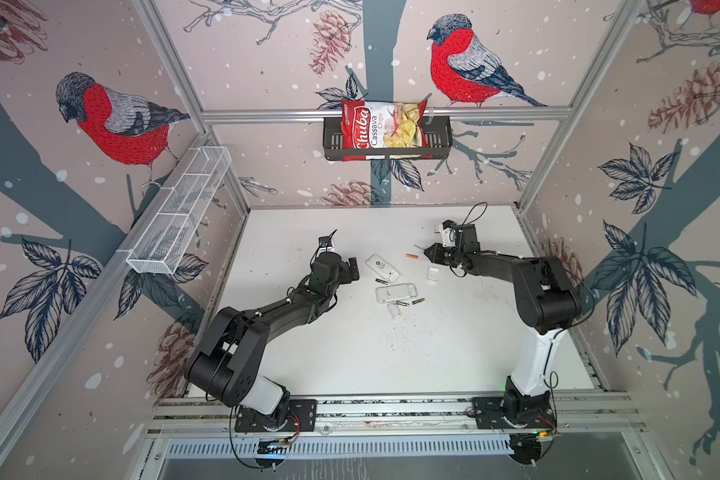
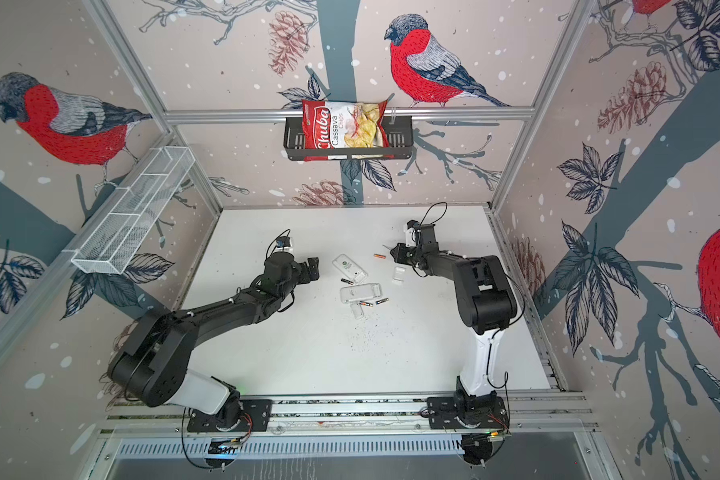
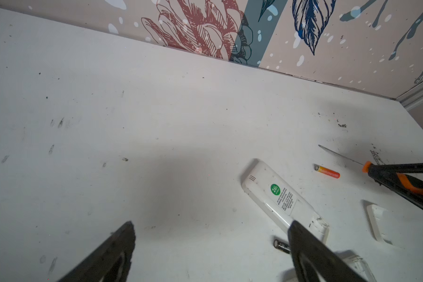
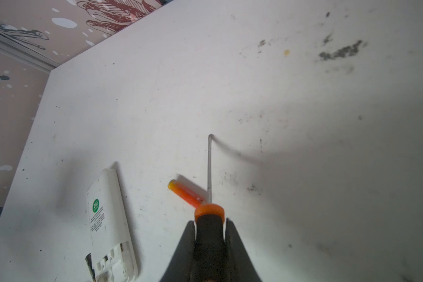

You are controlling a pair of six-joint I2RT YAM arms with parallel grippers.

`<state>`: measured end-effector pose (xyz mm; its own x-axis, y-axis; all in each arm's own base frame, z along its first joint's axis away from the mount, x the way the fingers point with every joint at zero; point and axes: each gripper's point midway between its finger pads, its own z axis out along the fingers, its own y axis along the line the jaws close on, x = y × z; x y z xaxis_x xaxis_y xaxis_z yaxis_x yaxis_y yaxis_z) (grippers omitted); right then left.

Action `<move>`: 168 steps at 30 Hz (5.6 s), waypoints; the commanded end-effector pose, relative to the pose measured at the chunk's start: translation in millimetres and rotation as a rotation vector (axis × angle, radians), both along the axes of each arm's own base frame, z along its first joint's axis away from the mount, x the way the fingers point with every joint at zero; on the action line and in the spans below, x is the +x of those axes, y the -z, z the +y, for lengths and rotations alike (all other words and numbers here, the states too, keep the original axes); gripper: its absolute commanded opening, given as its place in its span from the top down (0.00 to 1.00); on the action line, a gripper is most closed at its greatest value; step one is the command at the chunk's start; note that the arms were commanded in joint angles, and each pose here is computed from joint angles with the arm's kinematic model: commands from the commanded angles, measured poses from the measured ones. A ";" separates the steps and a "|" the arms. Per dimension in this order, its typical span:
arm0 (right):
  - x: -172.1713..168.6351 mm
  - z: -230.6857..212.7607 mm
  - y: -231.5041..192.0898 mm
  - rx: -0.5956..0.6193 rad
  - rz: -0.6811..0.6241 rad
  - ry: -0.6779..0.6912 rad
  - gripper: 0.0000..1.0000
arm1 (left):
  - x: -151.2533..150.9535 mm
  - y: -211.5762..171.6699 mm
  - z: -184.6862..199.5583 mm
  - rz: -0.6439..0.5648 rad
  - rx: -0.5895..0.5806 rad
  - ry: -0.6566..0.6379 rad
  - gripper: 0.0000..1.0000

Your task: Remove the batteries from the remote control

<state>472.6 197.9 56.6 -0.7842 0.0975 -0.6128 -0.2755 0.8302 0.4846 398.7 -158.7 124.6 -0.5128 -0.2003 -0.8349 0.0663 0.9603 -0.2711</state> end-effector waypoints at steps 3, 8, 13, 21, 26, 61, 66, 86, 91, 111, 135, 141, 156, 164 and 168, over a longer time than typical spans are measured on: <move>-14.7 1.6 19.4 -0.019 0.064 -0.033 1.00 | -0.4 -2.1 -0.2 -0.014 -0.019 -0.002 0.03; -18.5 1.3 14.8 -0.011 0.059 -0.033 1.00 | -0.9 -0.9 0.2 -0.012 -0.017 -0.003 0.03; -25.9 0.6 7.7 -0.007 0.048 -0.030 1.00 | -0.5 -1.5 1.5 -0.014 -0.014 -0.008 0.03; -23.3 -2.0 -15.6 -0.007 -0.006 -0.010 1.00 | -0.5 -0.9 -0.2 -0.010 -0.022 -0.005 0.03; -22.4 -14.8 -45.6 -0.012 -0.086 0.054 1.00 | -2.2 -5.1 2.6 -0.015 -0.016 -0.012 0.03; -111.0 -90.2 -40.6 -0.065 -0.197 0.375 0.56 | -54.5 -37.9 79.0 -0.142 -0.043 -0.305 0.03; -107.5 -125.3 -99.4 -0.128 -0.407 0.479 0.35 | -53.9 -66.7 94.4 -0.210 -0.009 -0.375 0.03; -130.7 -204.6 -114.0 -0.440 -0.757 0.730 0.01 | -20.8 -29.2 203.2 -0.175 0.339 -0.422 0.03; -122.6 -205.9 -96.9 -0.501 -0.742 0.723 0.01 | -18.2 -20.5 179.9 -0.284 0.252 -0.292 0.03; -148.6 -219.6 -94.6 -0.412 -0.854 0.754 0.01 | -56.6 -17.6 191.7 -0.506 0.272 -0.382 0.03; -98.5 -222.2 -67.4 -0.403 -0.662 0.663 0.01 | -28.3 -6.7 187.4 -0.411 0.322 -0.370 0.02; -100.0 -222.1 -68.9 -0.408 -0.671 0.669 0.01 | -28.2 -7.2 187.2 -0.413 0.323 -0.369 0.02; -100.3 -221.5 -69.4 -0.409 -0.673 0.671 0.01 | -28.3 -7.0 187.3 -0.413 0.325 -0.371 0.02; -100.4 -221.9 -68.7 -0.411 -0.671 0.672 0.01 | -28.3 -6.6 187.1 -0.411 0.324 -0.370 0.02; -100.4 -221.8 -68.8 -0.411 -0.671 0.672 0.01 | -28.3 -6.8 187.0 -0.412 0.325 -0.369 0.02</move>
<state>372.3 -23.9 122.7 -0.1420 0.0694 -0.9874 0.1961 0.9797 0.0407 369.1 27.8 126.5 -0.0998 -0.0034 -0.9950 -0.2430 0.9698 0.0210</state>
